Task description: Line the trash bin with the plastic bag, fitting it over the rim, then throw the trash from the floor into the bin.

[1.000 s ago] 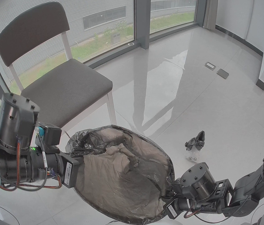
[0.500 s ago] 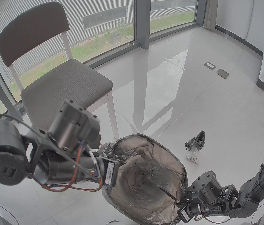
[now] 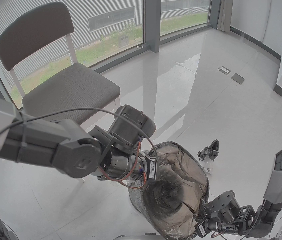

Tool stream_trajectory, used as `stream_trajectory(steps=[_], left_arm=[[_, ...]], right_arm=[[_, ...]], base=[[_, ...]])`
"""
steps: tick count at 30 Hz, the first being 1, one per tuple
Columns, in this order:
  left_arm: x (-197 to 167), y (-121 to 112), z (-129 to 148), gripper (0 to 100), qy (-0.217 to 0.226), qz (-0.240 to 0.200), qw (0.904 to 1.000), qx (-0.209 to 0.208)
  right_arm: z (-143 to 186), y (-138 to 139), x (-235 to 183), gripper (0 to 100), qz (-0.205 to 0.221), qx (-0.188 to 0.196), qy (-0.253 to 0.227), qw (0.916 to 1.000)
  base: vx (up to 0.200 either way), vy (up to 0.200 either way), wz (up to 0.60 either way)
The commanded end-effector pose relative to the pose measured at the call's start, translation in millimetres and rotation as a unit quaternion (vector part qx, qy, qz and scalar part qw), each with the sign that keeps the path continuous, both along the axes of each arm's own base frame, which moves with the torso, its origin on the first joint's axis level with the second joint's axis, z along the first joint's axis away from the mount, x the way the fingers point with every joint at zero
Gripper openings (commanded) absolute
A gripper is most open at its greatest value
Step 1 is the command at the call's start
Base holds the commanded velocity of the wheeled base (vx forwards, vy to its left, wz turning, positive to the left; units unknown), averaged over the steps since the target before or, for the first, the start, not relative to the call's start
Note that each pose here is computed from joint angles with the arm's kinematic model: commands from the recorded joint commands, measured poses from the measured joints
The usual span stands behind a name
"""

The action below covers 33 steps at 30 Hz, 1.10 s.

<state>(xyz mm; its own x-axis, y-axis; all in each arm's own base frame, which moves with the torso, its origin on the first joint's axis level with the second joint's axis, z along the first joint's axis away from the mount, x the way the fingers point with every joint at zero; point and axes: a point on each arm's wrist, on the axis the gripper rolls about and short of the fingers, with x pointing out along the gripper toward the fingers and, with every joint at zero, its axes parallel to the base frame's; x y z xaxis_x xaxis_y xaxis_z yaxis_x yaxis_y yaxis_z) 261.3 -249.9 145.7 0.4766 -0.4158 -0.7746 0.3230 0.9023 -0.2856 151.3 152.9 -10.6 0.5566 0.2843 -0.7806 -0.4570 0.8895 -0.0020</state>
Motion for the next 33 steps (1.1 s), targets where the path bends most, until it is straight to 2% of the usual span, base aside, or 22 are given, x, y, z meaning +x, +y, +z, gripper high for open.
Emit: stream_trajectory(steps=[1, 5, 10, 13, 21, 29, 32, 33], left_arm=[[31.1, 0.0, -32.5, 0, 0.029, 0.032, 0.9989, 0.02], [39.2, 4.7, -34.1, 0, 0.031, 0.041, 0.9985, 0.019], [54.7, 14.2, -51.4, 0, 0.043, 0.065, 0.9963, 0.035], [59.9, 22.4, -58.7, 0, 0.045, 0.085, 0.9941, 0.051], [55.2, 20.8, -55.7, 0, 0.02, 0.098, 0.9916, 0.081], [47.4, 23.2, -48.7, 0, 0.024, 0.093, 0.9887, 0.115], [48.5, 19.4, -49.2, 0, 0.02, 0.09, 0.9894, 0.113], [49.1, 10.6, -51.2, 0, 0.018, 0.082, 0.9902, 0.112]], right_arm=[[-8.6, -4.0, -3.0, 0, -0.006, -0.007, 0.012, 0.9999], [-6.2, 0.0, 1.1, 0, -0.004, 0.005, 0.001, 1.0], [-4.0, 7.3, 8.0, 0, -0.003, 0.02, -0.012, 0.9997], [-0.3, 15.2, 22.8, 0, -0.012, 0.038, -0.032, 0.9987], [4.2, 39.8, 71.4, 0, -0.033, 0.072, -0.076, 0.994], [-4.8, 56.2, 91.0, 0, -0.019, 0.079, -0.056, 0.9951], [-8.8, 51.8, 93.3, 0, -0.027, 0.073, -0.051, 0.9957], [-10.7, 46.3, 94.3, 0, -0.035, 0.07, -0.046, 0.9959]], base=[[0.0, 0.0, 0.0], [0.0, 0.0, 0.0], [0.0, 0.0, 0.0], [0.0, 0.0, 0.0], [0.0, 0.0, 0.0], [0.0, 0.0, 0.0], [0.0, 0.0, 0.0], [0.0, 0.0, 0.0]])
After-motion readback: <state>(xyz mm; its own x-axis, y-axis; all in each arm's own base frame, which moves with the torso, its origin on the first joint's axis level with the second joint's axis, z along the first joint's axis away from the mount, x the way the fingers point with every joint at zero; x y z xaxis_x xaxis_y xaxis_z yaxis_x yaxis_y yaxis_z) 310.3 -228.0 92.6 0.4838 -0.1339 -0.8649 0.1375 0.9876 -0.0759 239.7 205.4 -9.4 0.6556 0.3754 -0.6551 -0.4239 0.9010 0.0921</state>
